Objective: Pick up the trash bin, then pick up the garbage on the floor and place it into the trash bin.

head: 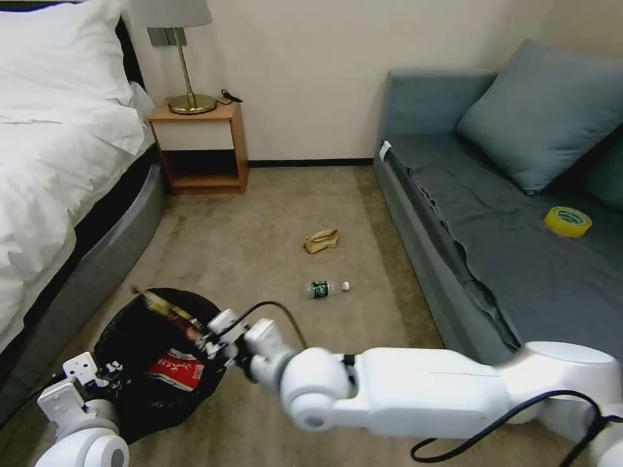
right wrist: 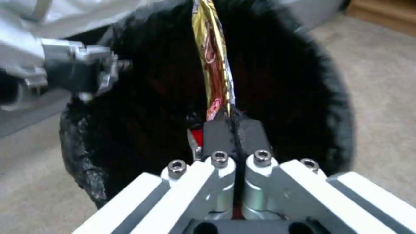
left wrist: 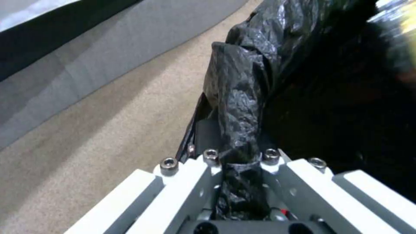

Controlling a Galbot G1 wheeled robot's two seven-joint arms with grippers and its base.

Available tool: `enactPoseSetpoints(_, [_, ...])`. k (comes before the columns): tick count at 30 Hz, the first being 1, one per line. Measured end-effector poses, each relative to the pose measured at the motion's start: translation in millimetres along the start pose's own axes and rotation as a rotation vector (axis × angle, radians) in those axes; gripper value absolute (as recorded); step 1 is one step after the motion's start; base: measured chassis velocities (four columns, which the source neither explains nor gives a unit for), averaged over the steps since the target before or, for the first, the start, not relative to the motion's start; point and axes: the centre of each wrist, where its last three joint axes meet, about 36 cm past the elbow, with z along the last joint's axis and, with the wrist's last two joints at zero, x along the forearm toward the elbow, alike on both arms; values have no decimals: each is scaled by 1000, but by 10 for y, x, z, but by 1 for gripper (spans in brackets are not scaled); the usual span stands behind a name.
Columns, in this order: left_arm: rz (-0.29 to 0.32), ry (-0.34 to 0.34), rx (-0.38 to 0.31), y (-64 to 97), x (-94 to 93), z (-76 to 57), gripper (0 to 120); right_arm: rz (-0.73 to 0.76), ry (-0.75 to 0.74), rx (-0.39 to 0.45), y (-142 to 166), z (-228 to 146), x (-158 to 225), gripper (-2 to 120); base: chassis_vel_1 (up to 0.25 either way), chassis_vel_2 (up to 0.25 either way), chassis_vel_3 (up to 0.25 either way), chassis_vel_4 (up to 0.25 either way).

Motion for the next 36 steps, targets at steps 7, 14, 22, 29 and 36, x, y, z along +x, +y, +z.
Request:
enactPoseSetpoints(7, [3, -6, 0, -15, 45, -18, 2, 9, 13, 14, 57, 51, -50, 10, 0, 0, 0, 0])
enactPoseSetpoints(14, [4, -8, -1, -21, 63, -24, 2, 25, 8, 17, -5, 44, 4, 32, 0, 0, 0, 0])
enactPoseSetpoints(22, [8, -13, 1, -16, 79, -28, 2, 171, -106, 18, -563, -206, 227, 60, 0, 0, 0, 0])
enactPoseSetpoints(29, [36, -29, 3, 10, 107, -30, 2, 416, -335, 77, -1463, -307, 882, 87, 0, 0, 0, 0])
enactPoseSetpoints(36, [48, -47, -5, 53, 116, -29, 2, 625, -469, 91, -1578, -191, 1763, 100, 0, 0, 0, 0])
